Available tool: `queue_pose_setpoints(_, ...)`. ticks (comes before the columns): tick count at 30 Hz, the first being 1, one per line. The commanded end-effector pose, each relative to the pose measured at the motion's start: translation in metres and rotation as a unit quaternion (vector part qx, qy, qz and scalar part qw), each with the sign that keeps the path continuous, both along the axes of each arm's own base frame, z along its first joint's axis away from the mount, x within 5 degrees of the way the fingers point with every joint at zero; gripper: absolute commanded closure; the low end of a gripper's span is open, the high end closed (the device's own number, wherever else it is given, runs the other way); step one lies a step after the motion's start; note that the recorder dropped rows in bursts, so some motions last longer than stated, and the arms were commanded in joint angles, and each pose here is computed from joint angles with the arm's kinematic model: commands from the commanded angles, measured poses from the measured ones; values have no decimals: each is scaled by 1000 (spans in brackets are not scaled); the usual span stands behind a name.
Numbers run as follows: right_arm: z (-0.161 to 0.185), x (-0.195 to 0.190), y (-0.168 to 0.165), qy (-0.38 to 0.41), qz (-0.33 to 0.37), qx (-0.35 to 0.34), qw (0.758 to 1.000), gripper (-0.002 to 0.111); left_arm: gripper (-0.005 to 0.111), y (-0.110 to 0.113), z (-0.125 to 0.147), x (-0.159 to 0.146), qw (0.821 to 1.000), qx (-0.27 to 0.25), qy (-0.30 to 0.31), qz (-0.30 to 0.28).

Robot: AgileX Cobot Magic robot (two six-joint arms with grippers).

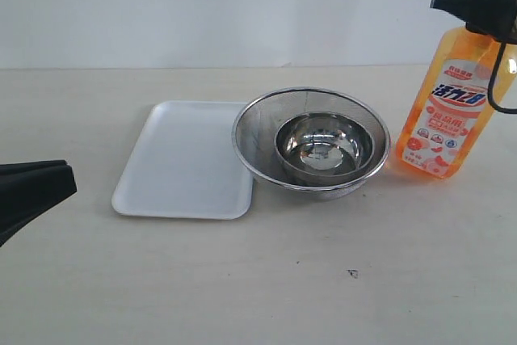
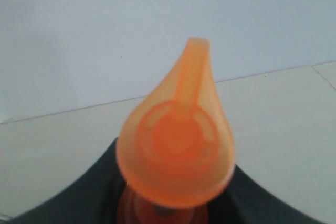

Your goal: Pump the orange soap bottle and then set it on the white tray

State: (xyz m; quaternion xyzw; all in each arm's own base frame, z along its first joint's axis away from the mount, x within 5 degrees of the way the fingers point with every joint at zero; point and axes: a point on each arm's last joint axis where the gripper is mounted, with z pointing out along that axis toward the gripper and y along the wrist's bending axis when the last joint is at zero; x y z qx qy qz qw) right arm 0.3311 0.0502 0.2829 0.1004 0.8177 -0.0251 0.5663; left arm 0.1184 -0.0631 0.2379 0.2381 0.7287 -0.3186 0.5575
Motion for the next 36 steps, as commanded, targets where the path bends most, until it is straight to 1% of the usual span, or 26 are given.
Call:
queue_pose_setpoints(1, 9, 0, 1, -11, 19, -14, 1000, 108, 102, -1, 4, -1, 1000, -13, -7, -8)
queue_pose_setpoints(2, 9, 0, 2, -9, 25, -15, 1000, 108, 102, -1, 4, -1, 1000, -13, -7, -8)
queue_pose_setpoints(4, 8, 1, 4, -4, 37, -17, 999, 102, 102, -1, 4, -1, 1000, -13, -7, -8)
queue_pose_setpoints(6, 8, 1, 4, -3, 41, -18, 999, 89, 102, -1, 4, -1, 1000, -13, -7, -8)
queue_pose_setpoints(8, 8, 1, 4, -4, 39, -20, 999, 69, 102, -1, 4, -1, 1000, -13, -7, -8)
queue_pose_setpoints(12, 9, 1, 1, -8, 24, -26, 999, 23, 102, -1, 4, -1, 1000, -13, -7, -8)
queue_pose_setpoints(14, 9, 1, 1, -8, 24, -26, 999, 4, 102, -1, 4, -1, 1000, -13, -7, -8)
queue_pose_setpoints(17, 8, 0, 4, -2, 47, -30, 998, 3, 102, -1, 4, -1, 1000, -13, -7, -8)
queue_pose_setpoints(20, 15, -4, 10, -4, 91, -40, 995, 3, 102, -1, 4, -1, 1000, -13, -7, -8)
queue_pose_setpoints(24, 26, -20, 9, -7, 106, -32, 994, 3, 102, -1, 4, -1, 1000, -8, -12, -9)
queue_pose_setpoints(26, 30, -32, 3, -7, 89, -28, 996, 3, 102, -1, 4, -1, 1000, -6, -15, -9)
queue_pose_setpoints(29, 31, -53, -10, 13, 40, -34, 999, 3, 102, -1, 5, -1, 1000, -6, -16, -9)
queue_pose_setpoints(32, 28, -78, -26, 76, -17, -46, 996, 3, 102, -1, 5, -1, 1000, -6, -16, -9)
queue_pose_setpoints(35, 26, -99, -35, 150, -36, -69, 986, 3, 102, -1, 5, -1, 1000, -7, -16, -11)
queue_pose_setpoints(36, 26, -105, -36, 173, -33, -75, 981, 3, 102, -1, 5, -1, 1000, -7, -16, -11)
